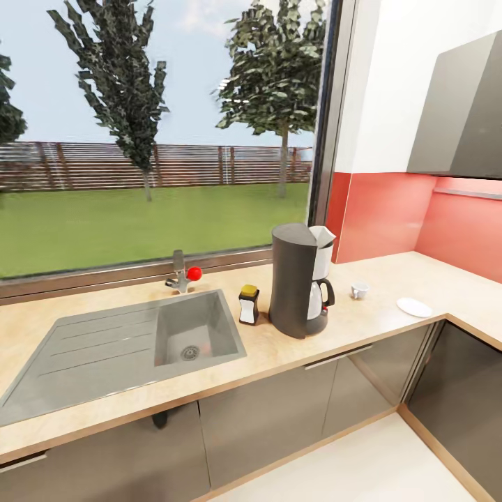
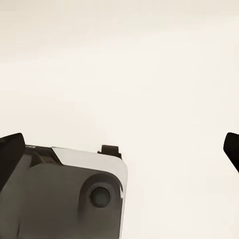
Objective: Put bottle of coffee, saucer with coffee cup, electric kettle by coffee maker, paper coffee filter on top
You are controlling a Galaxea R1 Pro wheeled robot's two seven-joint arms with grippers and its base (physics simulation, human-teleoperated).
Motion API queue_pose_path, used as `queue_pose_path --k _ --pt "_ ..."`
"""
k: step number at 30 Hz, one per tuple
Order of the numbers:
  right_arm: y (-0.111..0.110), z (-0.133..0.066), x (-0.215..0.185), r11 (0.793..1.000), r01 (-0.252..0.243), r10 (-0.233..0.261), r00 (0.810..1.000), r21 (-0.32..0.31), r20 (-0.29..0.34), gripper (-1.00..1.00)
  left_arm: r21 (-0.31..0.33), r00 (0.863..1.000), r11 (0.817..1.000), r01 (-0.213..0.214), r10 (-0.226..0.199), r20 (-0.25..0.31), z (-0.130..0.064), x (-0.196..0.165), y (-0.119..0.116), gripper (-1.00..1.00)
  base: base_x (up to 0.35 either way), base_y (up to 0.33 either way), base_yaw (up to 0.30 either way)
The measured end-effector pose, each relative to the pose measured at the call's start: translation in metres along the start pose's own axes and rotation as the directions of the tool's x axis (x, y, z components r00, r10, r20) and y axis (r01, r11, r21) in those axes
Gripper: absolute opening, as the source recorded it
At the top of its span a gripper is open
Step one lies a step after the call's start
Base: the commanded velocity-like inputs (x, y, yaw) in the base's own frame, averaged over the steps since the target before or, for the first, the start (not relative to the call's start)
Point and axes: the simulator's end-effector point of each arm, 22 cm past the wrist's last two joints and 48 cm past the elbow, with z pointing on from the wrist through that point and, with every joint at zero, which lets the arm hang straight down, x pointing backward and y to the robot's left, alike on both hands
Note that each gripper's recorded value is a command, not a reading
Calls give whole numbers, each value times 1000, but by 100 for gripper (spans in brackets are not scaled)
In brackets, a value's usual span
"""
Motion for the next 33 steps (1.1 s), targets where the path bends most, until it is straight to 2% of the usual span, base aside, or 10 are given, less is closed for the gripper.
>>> queue_pose_path --k 6,20,33 --pt "0 0 1 1000 1 -1 1000 -1 -1 100 7 1000 1000 2 -2 -2 -1 0 -4 100 0 -121 0" --pt "2 0 0 1000 3 -3 1000 -2 0 100 4 1000 1000 0 0 -1 -1 0 -4 100 0 -264 0" --pt "2 0 2 1000 6 -6 1000 -3 -2 100 5 1000 1000 4 -4 4 -1 -2 -4 100 118 -261 0"
